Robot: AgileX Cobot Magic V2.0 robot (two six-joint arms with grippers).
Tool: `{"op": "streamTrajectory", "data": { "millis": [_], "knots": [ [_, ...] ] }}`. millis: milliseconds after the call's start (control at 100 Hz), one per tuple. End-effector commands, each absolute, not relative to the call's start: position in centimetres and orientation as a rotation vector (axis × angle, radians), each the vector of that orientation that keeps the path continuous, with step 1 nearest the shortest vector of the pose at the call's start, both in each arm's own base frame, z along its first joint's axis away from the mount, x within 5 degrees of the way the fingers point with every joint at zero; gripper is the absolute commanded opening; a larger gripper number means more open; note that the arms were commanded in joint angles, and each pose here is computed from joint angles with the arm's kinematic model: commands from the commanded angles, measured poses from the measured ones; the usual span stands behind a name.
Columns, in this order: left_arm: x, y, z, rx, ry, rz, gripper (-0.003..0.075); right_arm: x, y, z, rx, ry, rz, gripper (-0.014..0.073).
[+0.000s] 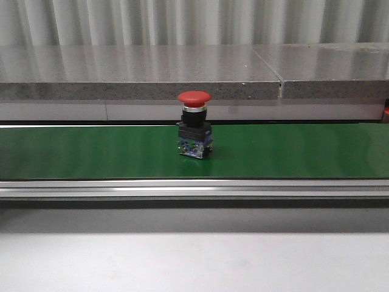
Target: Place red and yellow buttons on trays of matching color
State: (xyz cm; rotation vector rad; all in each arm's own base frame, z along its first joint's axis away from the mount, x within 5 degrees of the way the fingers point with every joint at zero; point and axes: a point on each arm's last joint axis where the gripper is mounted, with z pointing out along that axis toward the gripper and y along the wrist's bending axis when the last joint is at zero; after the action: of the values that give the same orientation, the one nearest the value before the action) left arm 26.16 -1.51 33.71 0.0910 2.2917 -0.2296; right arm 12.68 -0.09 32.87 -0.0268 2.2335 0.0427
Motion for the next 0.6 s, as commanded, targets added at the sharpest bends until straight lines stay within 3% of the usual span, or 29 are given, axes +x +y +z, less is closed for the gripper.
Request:
{"op": "streamTrajectory", "data": {
  "millis": [0,260,490,590],
  "knots": [
    [24.5,-2.1,36.6,0.11,2.119,-0.225,0.0568,12.9,-0.2,34.1,-0.034,2.154,0.024,-0.0068],
    [18.8,-3.2,37.3,0.185,1.892,-0.209,0.0568,12.9,-0.2,34.1,-0.034,2.154,0.024,-0.0068],
    [14.1,-3.3,35.2,0.206,1.793,-0.224,0.0564,12.9,-0.2,34.1,-0.034,2.154,0.024,-0.0068],
    [12.4,-3.0,34.0,0.206,1.779,-0.224,0.0525,12.9,-0.2,34.1,-0.034,2.152,0.024,-0.0068]
  ]
}}
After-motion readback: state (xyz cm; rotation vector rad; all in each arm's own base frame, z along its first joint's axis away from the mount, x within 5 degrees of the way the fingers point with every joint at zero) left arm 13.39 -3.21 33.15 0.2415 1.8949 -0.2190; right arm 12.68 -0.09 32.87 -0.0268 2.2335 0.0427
